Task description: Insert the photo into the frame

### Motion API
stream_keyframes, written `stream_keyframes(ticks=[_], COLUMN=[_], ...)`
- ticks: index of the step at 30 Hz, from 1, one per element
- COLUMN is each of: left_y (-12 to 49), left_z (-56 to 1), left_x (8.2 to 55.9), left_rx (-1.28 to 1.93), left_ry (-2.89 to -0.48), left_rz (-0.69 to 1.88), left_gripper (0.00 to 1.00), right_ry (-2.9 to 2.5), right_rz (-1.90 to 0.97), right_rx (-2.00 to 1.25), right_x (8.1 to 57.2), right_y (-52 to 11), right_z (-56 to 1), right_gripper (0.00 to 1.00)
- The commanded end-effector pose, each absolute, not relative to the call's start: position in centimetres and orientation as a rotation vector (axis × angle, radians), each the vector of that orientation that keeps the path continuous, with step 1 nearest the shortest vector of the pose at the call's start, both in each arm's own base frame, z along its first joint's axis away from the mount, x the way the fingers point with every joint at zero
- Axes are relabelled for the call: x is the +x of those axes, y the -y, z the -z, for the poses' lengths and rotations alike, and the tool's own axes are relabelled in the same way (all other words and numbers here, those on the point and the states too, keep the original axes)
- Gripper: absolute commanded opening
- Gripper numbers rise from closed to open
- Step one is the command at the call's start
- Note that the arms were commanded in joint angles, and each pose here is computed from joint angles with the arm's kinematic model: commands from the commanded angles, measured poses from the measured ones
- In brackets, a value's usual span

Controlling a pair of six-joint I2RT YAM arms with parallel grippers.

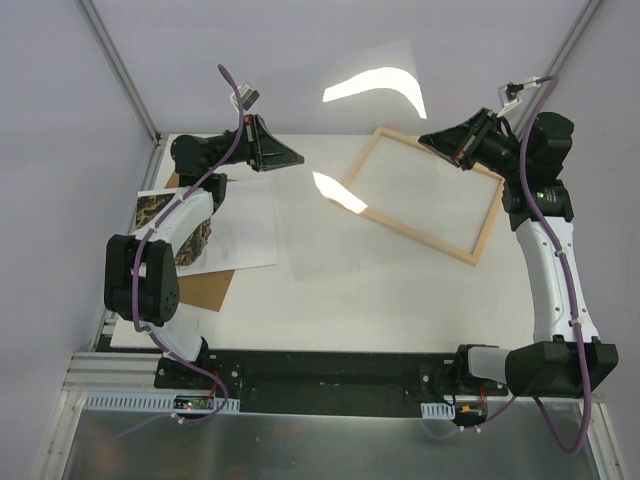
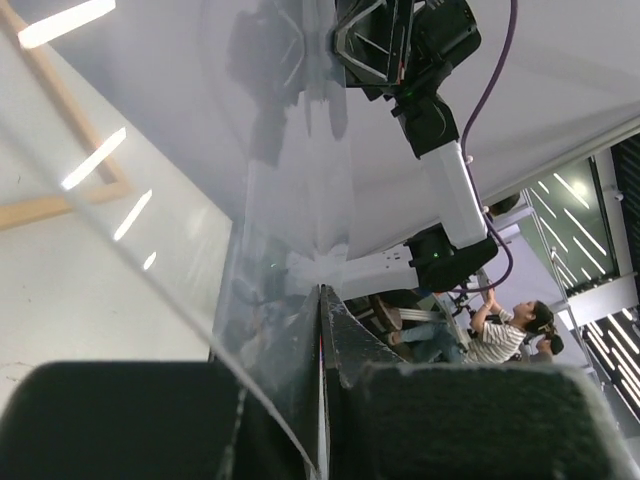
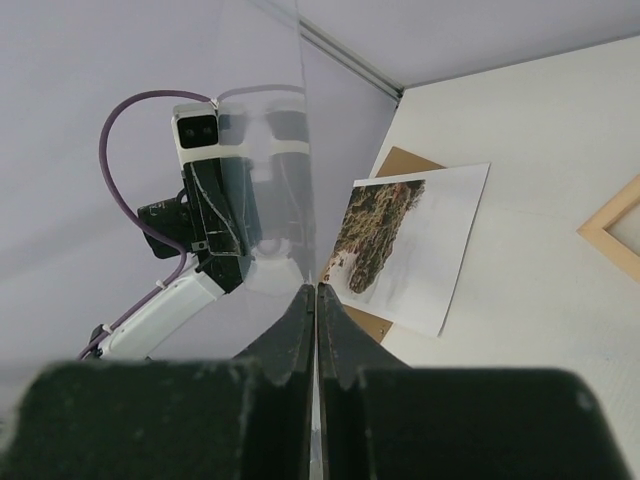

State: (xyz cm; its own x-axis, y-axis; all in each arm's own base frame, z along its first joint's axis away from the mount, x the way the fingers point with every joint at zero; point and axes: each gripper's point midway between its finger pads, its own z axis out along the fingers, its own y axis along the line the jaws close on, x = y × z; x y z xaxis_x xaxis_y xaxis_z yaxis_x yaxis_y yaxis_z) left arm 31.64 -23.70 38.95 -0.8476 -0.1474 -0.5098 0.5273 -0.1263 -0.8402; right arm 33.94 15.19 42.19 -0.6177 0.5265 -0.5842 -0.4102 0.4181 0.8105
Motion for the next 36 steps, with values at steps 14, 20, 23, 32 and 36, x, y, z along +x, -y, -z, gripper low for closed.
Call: stream_keyframes(ticks=[14, 20, 23, 32, 36], left_y=[21.8, 18.2, 16.2, 12.6, 11.7], left_z=[-40.4, -38.4, -37.2, -37.3, -37.8], left_x=[32.0, 34.5, 35.5, 34.0, 32.8], left_rx=[0.295, 0.015, -0.109, -0.29, -0.311], left_ry=[-1.795, -1.913, -1.946, -1.959, -1.95], left_rz=[1.678, 1.459, 1.315, 1.048, 0.977], left_gripper=[0.0, 0.0, 0.0, 0.0, 0.0], right_ry=[-2.016, -2.193, -2.313, -2.609, -2.634], right_rz=[-0.685, -0.344, -0.232, -0.012, -0.01], right_rx=[0.211, 0.213, 0.061, -0.503, -0.691], right_x=[35.5, 35.6, 35.8, 38.2, 39.1], right_y=[-7.8, -4.8, -6.6, -12.8, -14.7], right_z=[-34.0, -26.7, -22.3, -10.5, -8.2], right_gripper=[0.92, 0.94, 0.94, 0.91, 0.9])
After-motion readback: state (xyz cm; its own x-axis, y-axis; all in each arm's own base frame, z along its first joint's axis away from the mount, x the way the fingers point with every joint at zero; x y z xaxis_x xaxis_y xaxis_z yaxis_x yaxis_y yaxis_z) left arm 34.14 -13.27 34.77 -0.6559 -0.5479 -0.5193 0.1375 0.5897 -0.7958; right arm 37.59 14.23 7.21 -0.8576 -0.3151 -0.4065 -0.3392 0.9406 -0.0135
